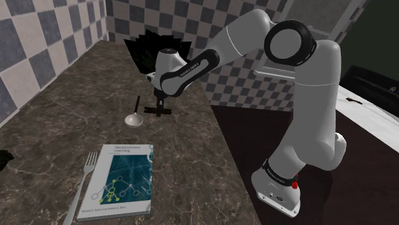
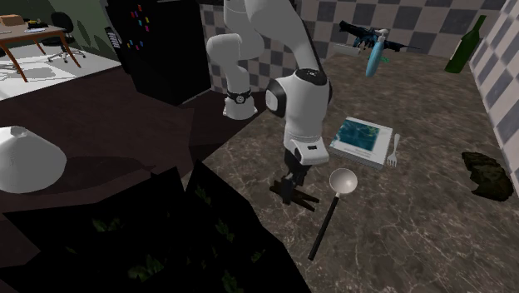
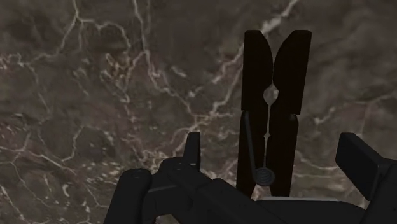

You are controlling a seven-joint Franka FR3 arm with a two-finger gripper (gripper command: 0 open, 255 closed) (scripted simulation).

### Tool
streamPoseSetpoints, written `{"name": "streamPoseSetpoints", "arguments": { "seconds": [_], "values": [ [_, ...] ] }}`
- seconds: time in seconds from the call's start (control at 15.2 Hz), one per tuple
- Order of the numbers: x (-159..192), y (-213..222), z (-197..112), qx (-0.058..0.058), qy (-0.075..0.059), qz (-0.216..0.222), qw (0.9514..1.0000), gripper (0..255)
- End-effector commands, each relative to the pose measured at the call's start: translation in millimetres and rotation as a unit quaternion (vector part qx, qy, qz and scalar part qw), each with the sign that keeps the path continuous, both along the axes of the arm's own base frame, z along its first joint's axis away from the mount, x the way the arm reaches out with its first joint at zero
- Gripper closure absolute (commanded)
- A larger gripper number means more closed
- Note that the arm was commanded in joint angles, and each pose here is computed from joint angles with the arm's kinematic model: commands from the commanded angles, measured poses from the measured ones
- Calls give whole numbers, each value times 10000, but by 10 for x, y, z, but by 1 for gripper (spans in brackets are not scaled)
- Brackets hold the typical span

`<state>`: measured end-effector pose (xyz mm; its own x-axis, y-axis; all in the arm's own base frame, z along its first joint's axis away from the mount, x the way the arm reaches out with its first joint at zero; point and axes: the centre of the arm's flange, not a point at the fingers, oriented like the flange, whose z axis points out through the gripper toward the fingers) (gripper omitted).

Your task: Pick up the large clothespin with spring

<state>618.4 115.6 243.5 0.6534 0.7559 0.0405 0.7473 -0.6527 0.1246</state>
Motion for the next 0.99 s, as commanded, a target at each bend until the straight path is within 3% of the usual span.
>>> {"name": "streamPoseSetpoints", "arguments": {
  "seconds": [0.0, 0.59, 0.92],
  "values": [
    [0, -7, -24, 0, -2, 0, 10000, 255],
    [0, -7, -16, 0, -3, 0, 10000, 255],
    [0, -7, 248, 0, -3, 0, 10000, 255]
  ]
}}
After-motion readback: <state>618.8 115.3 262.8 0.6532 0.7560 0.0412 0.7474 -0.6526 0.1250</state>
